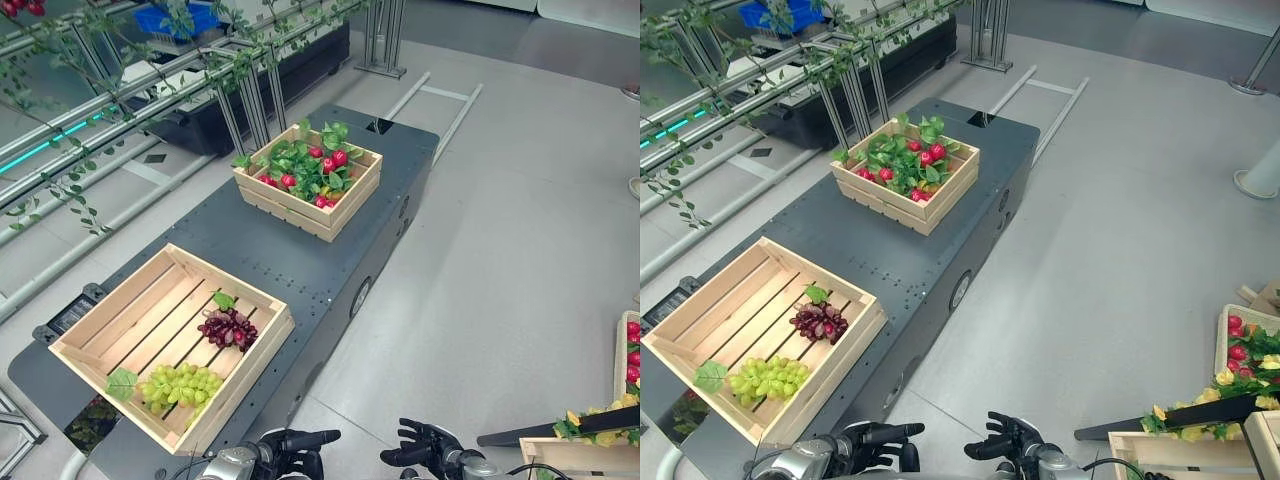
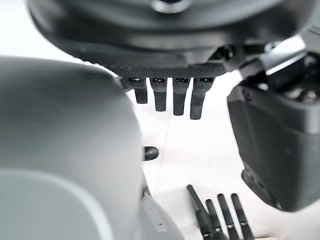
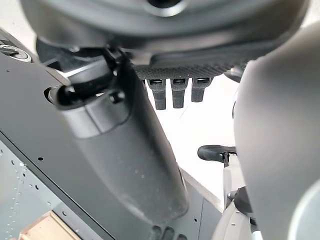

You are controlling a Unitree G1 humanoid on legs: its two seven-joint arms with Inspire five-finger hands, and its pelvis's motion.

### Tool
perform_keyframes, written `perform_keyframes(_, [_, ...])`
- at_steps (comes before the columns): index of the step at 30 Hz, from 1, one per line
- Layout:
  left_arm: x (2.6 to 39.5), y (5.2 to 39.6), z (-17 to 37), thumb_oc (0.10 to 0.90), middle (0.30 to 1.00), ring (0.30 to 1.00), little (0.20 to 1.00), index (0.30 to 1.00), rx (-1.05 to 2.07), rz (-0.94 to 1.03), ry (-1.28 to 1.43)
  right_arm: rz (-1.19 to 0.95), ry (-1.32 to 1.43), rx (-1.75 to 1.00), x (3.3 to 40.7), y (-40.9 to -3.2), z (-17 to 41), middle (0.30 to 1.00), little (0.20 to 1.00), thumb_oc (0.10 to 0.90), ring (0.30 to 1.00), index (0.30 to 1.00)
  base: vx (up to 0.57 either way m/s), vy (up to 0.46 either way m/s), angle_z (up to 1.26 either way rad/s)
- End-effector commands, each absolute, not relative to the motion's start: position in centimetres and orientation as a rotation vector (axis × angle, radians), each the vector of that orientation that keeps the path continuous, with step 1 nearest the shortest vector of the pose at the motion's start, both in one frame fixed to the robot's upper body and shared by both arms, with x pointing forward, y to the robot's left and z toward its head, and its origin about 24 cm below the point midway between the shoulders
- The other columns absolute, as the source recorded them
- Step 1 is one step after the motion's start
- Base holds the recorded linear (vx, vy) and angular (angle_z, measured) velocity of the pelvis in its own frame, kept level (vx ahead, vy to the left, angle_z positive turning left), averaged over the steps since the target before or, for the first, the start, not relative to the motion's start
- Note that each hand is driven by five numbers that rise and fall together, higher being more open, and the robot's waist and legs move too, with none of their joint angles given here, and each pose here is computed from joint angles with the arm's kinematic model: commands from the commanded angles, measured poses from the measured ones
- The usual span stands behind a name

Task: Pick up the fruits from the basket on one side to the basket on the other side

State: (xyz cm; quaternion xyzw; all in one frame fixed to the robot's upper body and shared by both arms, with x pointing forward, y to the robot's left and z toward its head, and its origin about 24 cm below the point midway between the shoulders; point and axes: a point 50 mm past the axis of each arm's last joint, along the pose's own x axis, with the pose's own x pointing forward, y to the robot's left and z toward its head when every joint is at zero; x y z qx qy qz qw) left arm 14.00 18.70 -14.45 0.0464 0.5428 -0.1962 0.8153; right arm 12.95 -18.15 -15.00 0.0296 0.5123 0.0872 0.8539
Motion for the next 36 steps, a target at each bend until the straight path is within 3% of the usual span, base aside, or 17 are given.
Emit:
perform_keyframes(1, [16.8,17.6,-13.6,0.748,0.822,0.822,0.822,0.822,0.108,-0.442,1.060,0.185,1.017,0.064,14.9,-17.9,-14.3,0.900,0.900,0.800,0.900,0.900,0.01,-0.023,-0.03])
perform_keyframes(2, [16.8,17.6,-13.6,0.751,0.827,0.827,0.827,0.827,0.097,-0.435,1.064,0.188,1.021,0.058,14.9,-17.9,-14.3,0.900,0.900,0.800,0.900,0.900,0.01,-0.017,-0.03])
perform_keyframes(3, [16.8,17.6,-13.6,0.800,0.900,0.900,0.900,0.900,0.091,-0.433,1.068,0.188,1.022,0.057,14.9,-17.9,-14.3,0.900,0.900,0.800,0.900,0.900,0.00,-0.014,-0.05])
perform_keyframes(8, [16.8,16.8,-13.3,0.800,0.900,0.900,0.900,0.900,-0.049,-0.504,1.062,0.206,1.026,0.040,15.1,-17.9,-14.2,0.900,0.900,0.800,0.900,0.900,0.01,-0.024,-0.05])
perform_keyframes(17, [19.3,14.8,-10.6,0.800,0.900,0.900,0.900,0.900,-0.004,-0.738,0.867,0.239,1.036,0.013,15.1,-18.1,-14.0,0.900,0.900,0.800,0.900,0.900,0.02,-0.044,-0.01])
perform_keyframes(25, [21.2,13.6,-7.5,0.800,0.900,0.900,0.900,0.900,-0.100,-0.800,0.718,0.245,1.052,-0.011,14.9,-18.6,-13.9,0.900,0.900,0.800,0.900,0.900,0.02,-0.011,0.07])
perform_keyframes(30, [24.7,13.5,-2.4,0.800,0.900,0.900,0.900,0.900,0.163,-0.766,0.360,0.142,1.042,-0.004,14.7,-19.7,-14.0,0.900,0.900,0.800,0.900,0.900,0.00,0.114,0.46])
perform_keyframes(36, [26.9,17.6,6.9,0.800,0.900,0.900,0.900,0.900,0.401,-0.571,-0.008,0.158,1.017,0.007,13.5,-20.6,-13.6,0.900,0.900,0.800,0.900,0.900,0.06,0.192,0.33])
